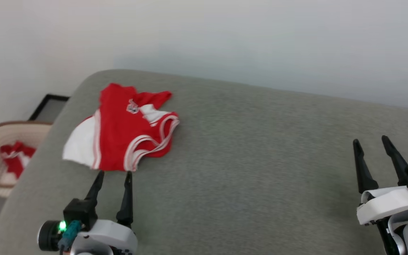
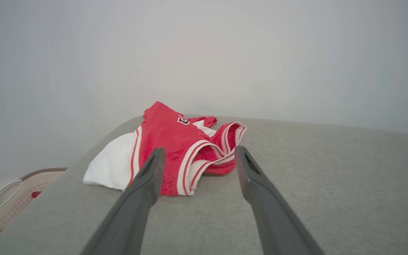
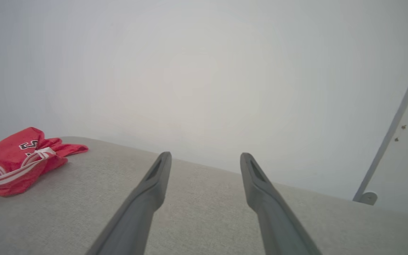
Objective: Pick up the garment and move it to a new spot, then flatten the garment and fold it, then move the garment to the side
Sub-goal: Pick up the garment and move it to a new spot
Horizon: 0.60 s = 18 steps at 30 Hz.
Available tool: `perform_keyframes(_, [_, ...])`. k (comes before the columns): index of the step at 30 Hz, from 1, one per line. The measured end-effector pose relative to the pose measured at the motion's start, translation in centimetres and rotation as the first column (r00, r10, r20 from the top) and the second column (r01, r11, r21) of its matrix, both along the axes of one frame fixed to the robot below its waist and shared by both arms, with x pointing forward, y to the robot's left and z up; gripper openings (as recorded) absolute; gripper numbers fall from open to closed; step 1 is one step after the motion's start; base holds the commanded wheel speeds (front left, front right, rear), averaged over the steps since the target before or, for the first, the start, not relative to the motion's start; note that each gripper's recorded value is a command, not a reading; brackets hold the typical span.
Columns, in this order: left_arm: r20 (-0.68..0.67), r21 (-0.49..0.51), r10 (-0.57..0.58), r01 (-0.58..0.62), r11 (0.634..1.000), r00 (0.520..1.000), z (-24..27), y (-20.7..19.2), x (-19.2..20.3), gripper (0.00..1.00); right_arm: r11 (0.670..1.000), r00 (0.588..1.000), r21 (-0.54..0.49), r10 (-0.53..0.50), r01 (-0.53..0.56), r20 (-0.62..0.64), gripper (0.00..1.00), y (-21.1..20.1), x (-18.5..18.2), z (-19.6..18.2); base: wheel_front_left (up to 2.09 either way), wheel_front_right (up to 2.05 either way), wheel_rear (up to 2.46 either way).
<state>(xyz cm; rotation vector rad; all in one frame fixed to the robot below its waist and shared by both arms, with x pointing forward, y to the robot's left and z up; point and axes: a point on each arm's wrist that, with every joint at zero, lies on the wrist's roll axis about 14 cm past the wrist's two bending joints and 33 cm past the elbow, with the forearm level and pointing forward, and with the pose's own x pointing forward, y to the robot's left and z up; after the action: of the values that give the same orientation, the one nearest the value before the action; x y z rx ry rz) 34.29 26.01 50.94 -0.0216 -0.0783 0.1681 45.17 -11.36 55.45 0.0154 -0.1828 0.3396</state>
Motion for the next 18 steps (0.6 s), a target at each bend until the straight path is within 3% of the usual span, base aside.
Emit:
perform_keyframes(10, [-0.01,-0.015,0.203,-0.204,0.979,0.979,-0.5,5.4,-5.7,1.0,0.97,0.97,-0.006,0.243,-0.243,-0.017,1.0,9.7,0.5,-0.8,0.0,0.0,0.0])
perform_keyframes(18, [-0.002,-0.036,0.391,-0.39,0.92,0.921,-0.3,9.4,-10.8,1.0,0.885,0.884,0.007,0.466,-0.466,-0.027,1.0,18.9,-1.1,-1.0,0.0,0.0,0.0])
